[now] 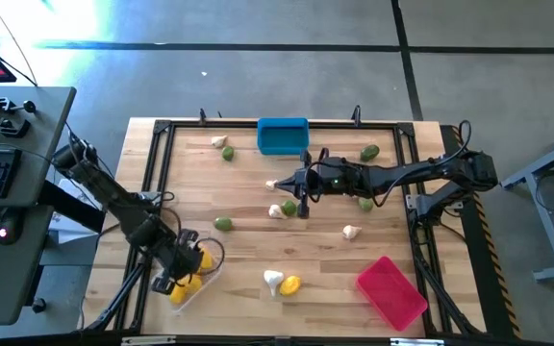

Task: Sort produce into baskets
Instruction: Put the lemon into the transparent bin

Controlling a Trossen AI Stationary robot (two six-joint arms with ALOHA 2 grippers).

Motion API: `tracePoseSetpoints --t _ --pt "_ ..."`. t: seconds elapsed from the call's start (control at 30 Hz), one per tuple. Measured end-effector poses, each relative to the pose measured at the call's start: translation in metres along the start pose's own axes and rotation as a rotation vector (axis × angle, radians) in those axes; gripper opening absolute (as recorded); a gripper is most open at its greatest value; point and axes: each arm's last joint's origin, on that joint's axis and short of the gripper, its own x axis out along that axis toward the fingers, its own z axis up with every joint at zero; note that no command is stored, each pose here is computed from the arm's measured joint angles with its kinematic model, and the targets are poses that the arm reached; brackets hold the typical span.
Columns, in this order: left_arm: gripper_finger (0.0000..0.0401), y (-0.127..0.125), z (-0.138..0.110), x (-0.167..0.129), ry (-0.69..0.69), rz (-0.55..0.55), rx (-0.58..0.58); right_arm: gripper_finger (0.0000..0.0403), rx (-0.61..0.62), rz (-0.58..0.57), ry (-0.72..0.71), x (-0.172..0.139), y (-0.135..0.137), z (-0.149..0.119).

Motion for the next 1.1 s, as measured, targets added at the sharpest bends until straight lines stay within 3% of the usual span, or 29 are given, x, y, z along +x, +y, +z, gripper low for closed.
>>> tracePoseSetpoints --t 0.27,0.6,0.93,1.1 --pt "0.0002 0.033 0.002 0.001 -0.264 -0.043 -0.022 0.0 0.055 -0.007 -0.038 -0.004 0.004 -0.032" --pt "0.0 0.088 0.01 0.008 -0.422 -0.057 0.012 0.0 0.218 -0.011 -0.006 -0.015 0.011 -0.076" --pt "0.0 0.144 0.01 0.022 -0.766 -0.013 0.002 0.0 0.253 -0.008 0.134 -0.016 0.009 -0.092" --pt "0.0 0.166 0.01 0.024 -0.817 0.049 -0.066 0.0 0.268 0.009 0.152 -0.016 -0.002 -0.096"
